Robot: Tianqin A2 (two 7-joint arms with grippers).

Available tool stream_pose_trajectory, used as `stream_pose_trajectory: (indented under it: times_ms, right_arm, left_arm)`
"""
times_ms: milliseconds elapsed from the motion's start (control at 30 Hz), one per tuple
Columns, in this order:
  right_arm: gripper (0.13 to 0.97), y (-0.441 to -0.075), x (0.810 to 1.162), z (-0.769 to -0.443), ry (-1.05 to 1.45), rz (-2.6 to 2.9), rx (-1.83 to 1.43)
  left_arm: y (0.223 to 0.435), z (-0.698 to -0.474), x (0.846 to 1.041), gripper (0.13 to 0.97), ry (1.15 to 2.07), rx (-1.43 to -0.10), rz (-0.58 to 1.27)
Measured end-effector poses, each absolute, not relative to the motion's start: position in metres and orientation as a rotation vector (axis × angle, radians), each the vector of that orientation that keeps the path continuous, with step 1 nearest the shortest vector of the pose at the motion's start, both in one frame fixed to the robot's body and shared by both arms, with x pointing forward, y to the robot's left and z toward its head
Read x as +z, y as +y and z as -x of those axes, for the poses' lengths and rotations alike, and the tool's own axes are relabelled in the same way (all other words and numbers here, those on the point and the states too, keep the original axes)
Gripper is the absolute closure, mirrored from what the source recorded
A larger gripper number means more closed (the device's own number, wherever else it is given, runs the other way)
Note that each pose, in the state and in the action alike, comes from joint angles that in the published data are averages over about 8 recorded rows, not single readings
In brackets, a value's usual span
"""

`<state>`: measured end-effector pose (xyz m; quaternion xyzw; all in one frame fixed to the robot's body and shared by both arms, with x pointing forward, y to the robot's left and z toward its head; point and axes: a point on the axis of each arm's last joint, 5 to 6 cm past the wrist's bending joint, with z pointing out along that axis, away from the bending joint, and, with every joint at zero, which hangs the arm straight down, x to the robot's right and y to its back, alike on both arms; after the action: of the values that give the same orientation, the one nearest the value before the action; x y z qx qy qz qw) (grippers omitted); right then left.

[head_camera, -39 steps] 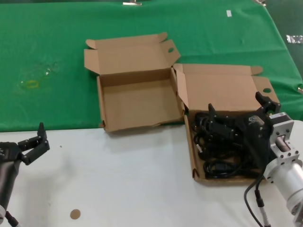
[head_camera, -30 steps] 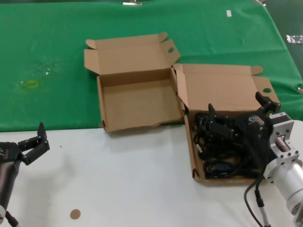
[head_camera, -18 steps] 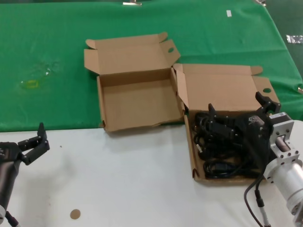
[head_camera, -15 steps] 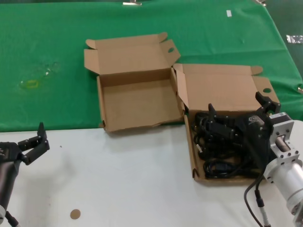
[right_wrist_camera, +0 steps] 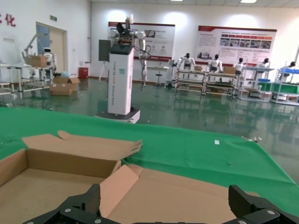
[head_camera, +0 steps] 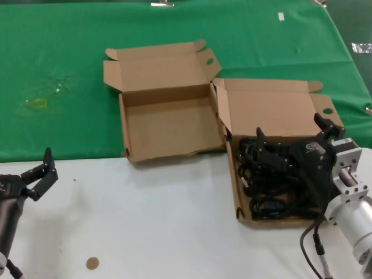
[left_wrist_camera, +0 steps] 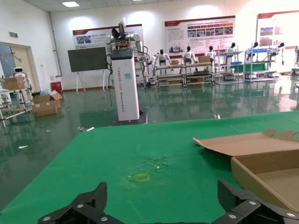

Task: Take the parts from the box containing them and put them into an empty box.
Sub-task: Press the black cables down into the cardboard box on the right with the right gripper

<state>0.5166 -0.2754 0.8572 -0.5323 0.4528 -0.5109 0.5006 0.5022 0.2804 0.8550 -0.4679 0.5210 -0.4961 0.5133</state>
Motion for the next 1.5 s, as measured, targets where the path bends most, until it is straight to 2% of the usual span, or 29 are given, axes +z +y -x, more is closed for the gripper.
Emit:
stream_pose_trajectory:
  times_ms: [133,400,533,800,833,1100,1400,1500]
  right_arm:
    - [0.13,-0.277,0.858,-0.515,1.097,1.285,-1.233]
    - [0.13,-0.288,0.869,-0.509,1.057,1.323,-1.243]
    - [0.13,-0.3,0.882,-0.505,1.007,1.383,-1.247]
    - [0.13,-0.333,0.915,-0.502,0.875,1.584,-1.219]
    - [0.13,-0.337,0.92,-0.502,0.853,1.617,-1.211]
    - [0.13,-0.368,0.96,-0.503,0.637,1.907,-1.138]
    - [0.13,-0.38,0.993,-0.519,0.383,2.22,-1.057]
    - [0.13,-0.38,1.0,-0.529,0.323,2.305,-1.036]
  left_arm:
    - [0.28,-0.502,0.855,0.265,1.253,-1.193,1.125]
    - [0.28,-0.502,0.855,0.439,1.253,-1.193,1.125]
    - [0.28,-0.502,0.855,0.439,1.253,-1.193,1.125]
    - [0.28,-0.502,0.855,0.663,1.253,-1.193,1.125]
    - [0.28,-0.502,0.855,0.663,1.253,-1.193,1.125]
    - [0.28,-0.502,0.855,0.829,1.253,-1.193,1.125]
    - [0.28,-0.502,0.855,0.922,1.253,-1.193,1.125]
    - [0.28,-0.502,0.855,0.922,1.253,-1.193,1.125]
